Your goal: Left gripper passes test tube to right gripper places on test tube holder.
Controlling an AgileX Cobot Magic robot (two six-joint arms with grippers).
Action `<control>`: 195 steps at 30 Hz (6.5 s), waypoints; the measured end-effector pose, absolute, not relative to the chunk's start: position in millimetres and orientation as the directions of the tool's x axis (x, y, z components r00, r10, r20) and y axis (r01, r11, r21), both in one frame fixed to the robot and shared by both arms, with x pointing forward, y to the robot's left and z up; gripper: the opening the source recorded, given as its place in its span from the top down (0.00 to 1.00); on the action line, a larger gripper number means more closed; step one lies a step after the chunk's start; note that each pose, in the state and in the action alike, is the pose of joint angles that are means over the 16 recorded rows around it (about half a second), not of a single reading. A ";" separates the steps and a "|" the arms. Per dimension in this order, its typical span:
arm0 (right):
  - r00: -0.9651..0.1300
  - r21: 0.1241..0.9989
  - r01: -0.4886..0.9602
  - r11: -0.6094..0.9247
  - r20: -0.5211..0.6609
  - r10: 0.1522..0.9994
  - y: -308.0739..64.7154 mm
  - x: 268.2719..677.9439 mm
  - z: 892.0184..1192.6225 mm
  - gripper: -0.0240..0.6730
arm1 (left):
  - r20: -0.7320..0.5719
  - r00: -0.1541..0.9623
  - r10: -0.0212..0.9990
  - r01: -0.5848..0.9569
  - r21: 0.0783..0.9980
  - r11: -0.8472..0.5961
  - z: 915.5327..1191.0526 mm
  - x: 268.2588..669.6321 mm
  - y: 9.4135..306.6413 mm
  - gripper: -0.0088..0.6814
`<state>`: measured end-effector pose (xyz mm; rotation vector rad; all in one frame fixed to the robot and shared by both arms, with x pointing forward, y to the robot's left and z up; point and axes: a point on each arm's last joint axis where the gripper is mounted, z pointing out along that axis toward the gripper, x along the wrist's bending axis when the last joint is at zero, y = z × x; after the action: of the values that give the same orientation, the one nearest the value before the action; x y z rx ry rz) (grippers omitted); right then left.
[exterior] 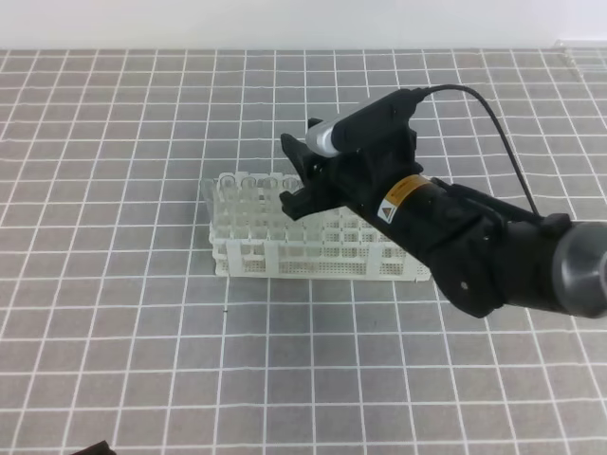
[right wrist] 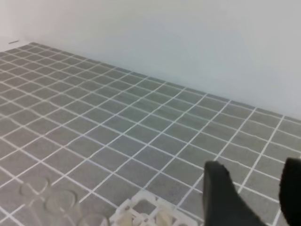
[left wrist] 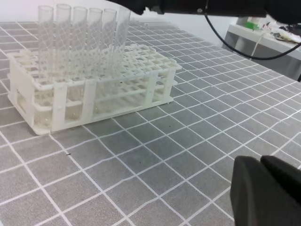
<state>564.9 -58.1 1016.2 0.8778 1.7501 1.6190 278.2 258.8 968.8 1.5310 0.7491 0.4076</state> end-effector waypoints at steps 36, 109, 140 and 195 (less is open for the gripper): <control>-0.561 0.986 0.165 -0.021 0.112 0.820 -211.0 363.2 1079.8 0.98 | -0.180 0.721 0.670 0.212 0.977 0.035 968.8 278.2 258.9 0.99; -0.220 0.975 0.215 0.048 0.001 0.976 -286.2 290.1 959.3 0.98 | -0.121 0.717 0.687 0.156 0.988 0.011 970.0 279.7 259.6 0.99; -0.220 0.975 0.215 0.048 0.001 0.976 -286.2 290.1 959.3 0.98 | -0.085 0.041 0.996 0.223 0.972 0.074 958.2 293.8 298.8 0.99; -0.220 0.975 0.217 0.048 0.001 0.976 -286.2 290.3 959.2 0.98 | -0.089 0.036 0.995 0.229 0.970 0.078 958.2 292.3 299.1 0.99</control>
<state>290.3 -286.2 959.2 1.2423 1.5522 1.2385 292.3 299.1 958.2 1.3318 1.3783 0.9950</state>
